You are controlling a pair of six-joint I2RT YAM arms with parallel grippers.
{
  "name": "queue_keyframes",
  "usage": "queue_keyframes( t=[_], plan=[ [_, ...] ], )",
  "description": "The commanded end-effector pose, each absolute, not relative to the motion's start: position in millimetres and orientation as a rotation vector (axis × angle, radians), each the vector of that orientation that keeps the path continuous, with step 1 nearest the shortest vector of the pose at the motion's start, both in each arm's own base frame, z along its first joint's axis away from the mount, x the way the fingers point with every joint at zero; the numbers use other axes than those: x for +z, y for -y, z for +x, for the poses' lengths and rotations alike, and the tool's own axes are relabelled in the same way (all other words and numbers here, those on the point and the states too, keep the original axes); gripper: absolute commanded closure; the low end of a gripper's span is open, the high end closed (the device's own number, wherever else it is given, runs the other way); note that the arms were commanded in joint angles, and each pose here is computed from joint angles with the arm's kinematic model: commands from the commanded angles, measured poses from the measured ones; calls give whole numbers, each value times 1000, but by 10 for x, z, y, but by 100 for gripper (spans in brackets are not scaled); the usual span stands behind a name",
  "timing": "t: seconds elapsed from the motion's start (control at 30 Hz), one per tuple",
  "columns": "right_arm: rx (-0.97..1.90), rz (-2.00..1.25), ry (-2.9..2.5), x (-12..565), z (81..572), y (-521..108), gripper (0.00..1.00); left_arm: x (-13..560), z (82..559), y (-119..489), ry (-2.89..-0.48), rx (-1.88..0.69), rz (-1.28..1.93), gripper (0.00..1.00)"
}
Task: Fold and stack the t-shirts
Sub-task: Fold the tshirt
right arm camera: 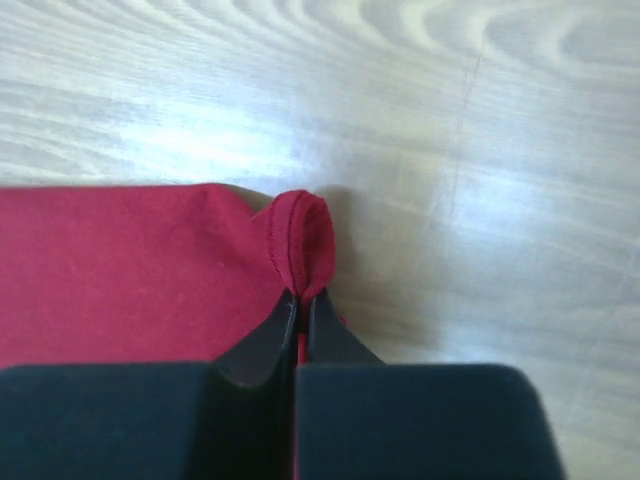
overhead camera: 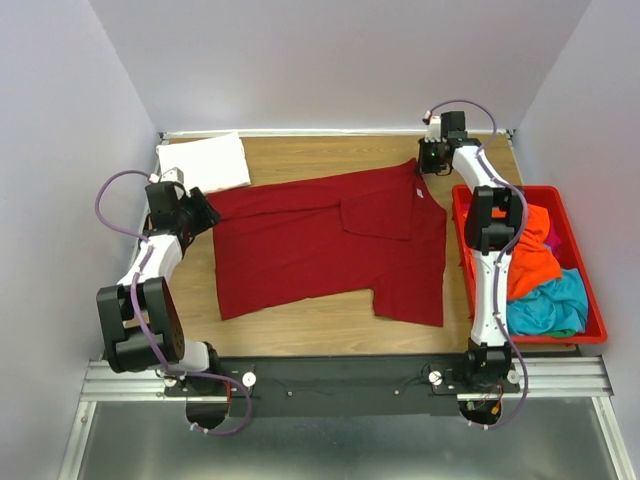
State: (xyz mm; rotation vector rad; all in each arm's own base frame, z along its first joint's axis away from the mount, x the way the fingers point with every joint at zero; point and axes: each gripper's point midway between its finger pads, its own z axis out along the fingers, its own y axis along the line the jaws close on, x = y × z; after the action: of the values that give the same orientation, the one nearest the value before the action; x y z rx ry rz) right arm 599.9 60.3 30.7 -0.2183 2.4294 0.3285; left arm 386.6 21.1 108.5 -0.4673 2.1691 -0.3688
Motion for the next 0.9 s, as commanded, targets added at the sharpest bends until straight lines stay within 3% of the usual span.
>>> queue_keyframes(
  t=[0.0,0.23,0.27,0.37,0.4,0.43,0.5,0.67,0.87],
  plan=[
    [319,-197,-2445,193,6105,-593,100,1424,3974,-269,-2085,-352,-389,39],
    [155,-110,-2279,549,6653,-387,99,1562,4008,-252,-2072,-369,-362,39],
    [146,-106,-2275,553,6668,-347,96,1554,4001,-247,-2077,-371,-362,40],
    [174,-133,-2267,571,6666,-385,62,1496,3986,-279,-2089,-354,-390,40],
    [189,-155,-2260,601,6657,-404,40,1446,3986,-322,-2097,-329,-413,40],
    [194,-168,-2260,617,6642,-414,33,1423,4000,-341,-2102,-320,-422,40],
    [200,-202,-2254,712,6587,-441,1,1336,4066,-385,-2126,-304,-442,41],
    [201,-284,-2249,971,6367,-453,0,1188,4218,-402,-2170,-315,-447,44],
    [295,-476,-2212,1461,5698,-630,0,1305,4215,-380,-2140,-319,-391,44]
  ],
)
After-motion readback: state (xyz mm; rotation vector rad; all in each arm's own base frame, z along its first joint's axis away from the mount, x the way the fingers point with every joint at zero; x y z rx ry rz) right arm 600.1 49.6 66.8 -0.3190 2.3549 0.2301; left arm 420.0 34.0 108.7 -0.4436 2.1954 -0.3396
